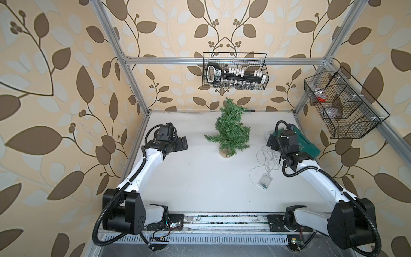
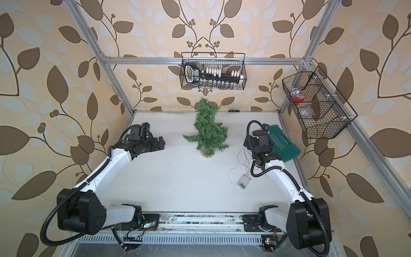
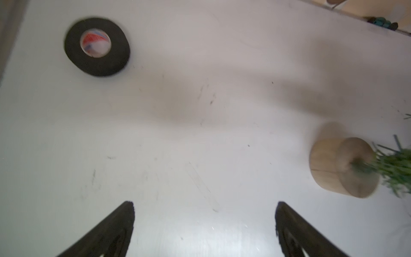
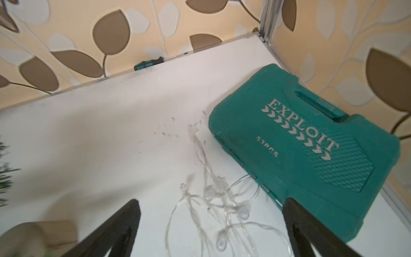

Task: Remove string lights from the small christmas tree
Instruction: Reset both arms

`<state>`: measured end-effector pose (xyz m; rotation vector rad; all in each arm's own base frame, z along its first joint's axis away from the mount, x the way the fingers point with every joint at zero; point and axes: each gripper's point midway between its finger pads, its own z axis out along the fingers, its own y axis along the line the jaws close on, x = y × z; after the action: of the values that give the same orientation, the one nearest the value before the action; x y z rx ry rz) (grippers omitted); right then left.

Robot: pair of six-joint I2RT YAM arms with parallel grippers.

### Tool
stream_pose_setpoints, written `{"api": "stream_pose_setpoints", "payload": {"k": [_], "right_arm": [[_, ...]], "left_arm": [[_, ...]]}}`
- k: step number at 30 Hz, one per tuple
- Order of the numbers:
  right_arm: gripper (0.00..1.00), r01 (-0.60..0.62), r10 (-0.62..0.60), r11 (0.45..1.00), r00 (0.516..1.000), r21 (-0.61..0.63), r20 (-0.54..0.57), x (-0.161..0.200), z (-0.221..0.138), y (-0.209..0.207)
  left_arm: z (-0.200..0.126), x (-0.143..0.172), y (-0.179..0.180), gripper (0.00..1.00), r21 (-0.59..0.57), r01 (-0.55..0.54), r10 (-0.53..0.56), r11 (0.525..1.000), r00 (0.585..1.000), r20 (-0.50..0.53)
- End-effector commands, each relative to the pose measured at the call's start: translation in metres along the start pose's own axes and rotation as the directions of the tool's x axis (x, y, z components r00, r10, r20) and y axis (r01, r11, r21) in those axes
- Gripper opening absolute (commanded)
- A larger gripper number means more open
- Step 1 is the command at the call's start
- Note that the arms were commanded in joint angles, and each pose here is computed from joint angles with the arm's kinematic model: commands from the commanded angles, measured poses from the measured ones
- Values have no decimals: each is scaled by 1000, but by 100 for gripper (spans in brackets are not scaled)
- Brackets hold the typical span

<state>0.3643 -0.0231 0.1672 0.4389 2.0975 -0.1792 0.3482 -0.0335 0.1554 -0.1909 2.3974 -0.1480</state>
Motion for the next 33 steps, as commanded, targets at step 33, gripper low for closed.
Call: {"api": "stream_pose_setpoints", "payload": {"k": [33], "right_arm": [[100,170,-94,959,946,-227,310,47,40,12]], "left_arm": [[77,18,54,99,-153,-48,105,987,913,393]]}}
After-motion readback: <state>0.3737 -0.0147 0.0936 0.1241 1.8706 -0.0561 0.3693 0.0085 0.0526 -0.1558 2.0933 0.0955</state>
